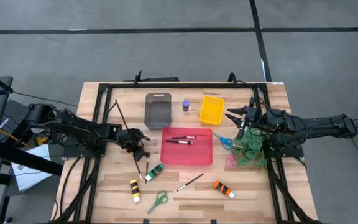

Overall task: Pick & Place Paint Supplies
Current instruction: Put the black makeup brush into the red bin

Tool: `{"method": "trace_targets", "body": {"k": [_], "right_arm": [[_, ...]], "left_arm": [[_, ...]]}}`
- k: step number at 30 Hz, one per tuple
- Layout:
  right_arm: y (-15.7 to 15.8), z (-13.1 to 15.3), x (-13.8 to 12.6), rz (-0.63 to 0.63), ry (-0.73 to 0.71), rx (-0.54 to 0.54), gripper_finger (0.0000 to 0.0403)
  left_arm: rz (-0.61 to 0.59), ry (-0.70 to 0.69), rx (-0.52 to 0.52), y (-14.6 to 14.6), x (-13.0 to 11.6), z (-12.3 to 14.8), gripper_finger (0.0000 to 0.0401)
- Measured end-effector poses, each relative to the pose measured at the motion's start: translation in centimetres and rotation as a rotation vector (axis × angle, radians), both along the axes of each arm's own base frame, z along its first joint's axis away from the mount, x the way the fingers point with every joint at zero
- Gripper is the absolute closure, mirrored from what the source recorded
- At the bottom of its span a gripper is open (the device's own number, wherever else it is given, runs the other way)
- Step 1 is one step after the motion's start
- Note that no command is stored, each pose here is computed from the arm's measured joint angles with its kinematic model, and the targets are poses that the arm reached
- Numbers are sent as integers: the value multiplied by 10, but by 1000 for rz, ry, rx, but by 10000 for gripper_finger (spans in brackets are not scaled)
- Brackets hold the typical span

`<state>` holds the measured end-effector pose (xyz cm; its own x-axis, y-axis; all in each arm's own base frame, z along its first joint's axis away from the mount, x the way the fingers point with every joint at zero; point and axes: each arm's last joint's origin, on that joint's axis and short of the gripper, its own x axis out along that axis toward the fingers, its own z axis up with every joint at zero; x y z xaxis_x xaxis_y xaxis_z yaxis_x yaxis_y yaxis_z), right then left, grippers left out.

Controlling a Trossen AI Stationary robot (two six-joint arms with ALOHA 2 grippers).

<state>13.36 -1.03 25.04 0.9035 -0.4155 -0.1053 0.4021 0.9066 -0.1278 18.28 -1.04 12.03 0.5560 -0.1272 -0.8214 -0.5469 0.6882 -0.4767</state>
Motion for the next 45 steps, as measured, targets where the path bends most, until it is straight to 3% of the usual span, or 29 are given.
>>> {"method": "trace_targets", "body": {"k": [8,45], "right_arm": [[0,0,0,0,0,0,305],[0,0,0,0,-1,0,305]], "left_arm": [[-1,-102,0,0,6,8,242],[-6,-7,-53,-6,15,-15,238]]}}
